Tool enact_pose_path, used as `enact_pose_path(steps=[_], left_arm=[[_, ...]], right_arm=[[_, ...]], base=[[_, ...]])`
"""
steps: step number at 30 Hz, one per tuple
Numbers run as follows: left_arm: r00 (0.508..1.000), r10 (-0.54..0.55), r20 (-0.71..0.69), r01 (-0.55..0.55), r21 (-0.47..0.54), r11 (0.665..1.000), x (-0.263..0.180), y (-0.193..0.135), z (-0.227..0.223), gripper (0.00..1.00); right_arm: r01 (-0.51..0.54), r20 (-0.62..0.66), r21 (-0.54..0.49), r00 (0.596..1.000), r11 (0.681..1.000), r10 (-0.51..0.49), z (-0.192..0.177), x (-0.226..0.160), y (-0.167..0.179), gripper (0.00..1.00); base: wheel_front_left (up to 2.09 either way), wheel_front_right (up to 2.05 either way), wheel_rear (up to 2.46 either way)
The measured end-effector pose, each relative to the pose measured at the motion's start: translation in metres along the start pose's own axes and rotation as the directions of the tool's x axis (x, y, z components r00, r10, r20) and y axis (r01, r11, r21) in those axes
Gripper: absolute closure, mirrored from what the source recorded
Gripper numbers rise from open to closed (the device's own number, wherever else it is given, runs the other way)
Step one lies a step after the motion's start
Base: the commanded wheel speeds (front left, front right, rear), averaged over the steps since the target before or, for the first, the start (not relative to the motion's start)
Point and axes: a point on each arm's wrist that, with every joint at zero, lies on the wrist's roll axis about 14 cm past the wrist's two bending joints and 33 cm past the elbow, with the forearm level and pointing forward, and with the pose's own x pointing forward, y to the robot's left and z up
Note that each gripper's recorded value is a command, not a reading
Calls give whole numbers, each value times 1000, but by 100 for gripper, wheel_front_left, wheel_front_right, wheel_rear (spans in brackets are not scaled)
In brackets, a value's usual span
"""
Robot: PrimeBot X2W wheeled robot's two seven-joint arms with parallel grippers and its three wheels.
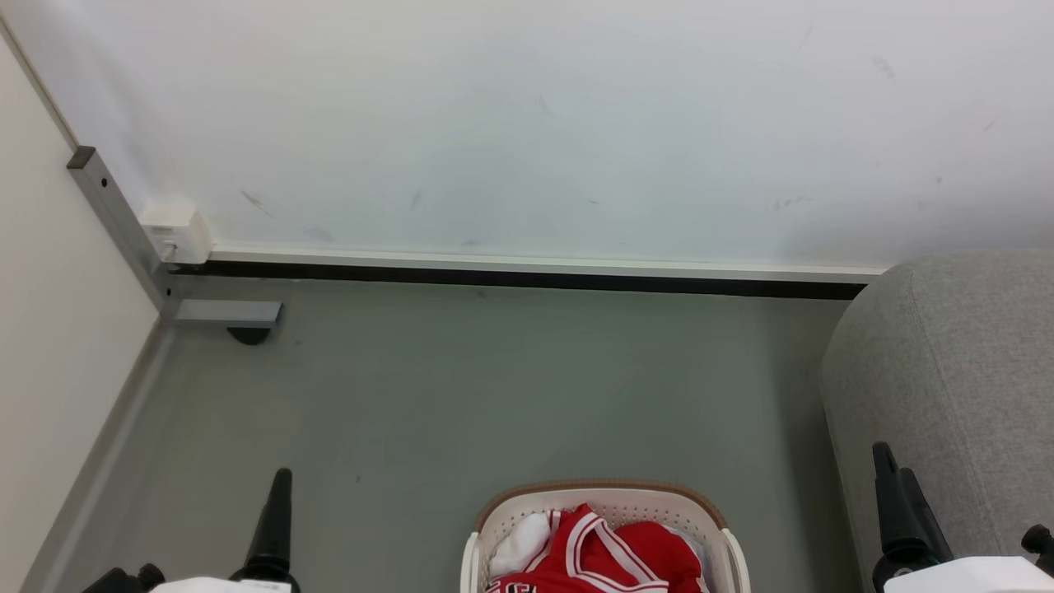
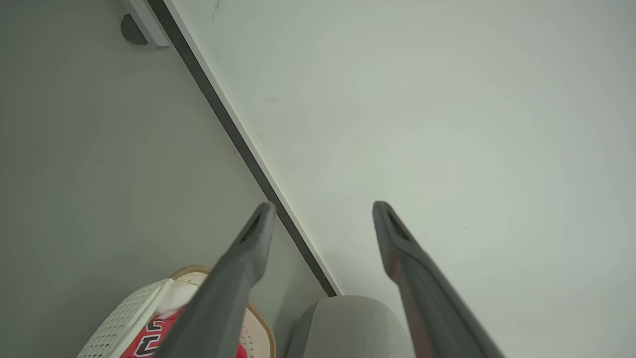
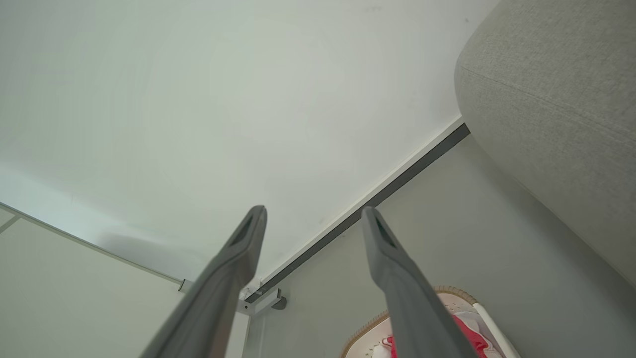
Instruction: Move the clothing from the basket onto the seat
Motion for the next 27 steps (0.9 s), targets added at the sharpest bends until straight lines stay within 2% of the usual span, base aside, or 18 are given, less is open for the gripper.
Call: enact_pose_path(steps=[14, 27], left_arm=[[999, -9, 34, 1, 237, 972, -5, -2, 6, 0], [998, -36, 55, 9, 429, 903, -7, -8, 10, 0]], right_arm=[[-29, -4, -237, 1000, 971, 29, -4, 0, 7, 0], [-58, -7, -402, 998, 914, 60, -7, 0, 14, 0]], base=[[0, 0, 0], [0, 0, 0]])
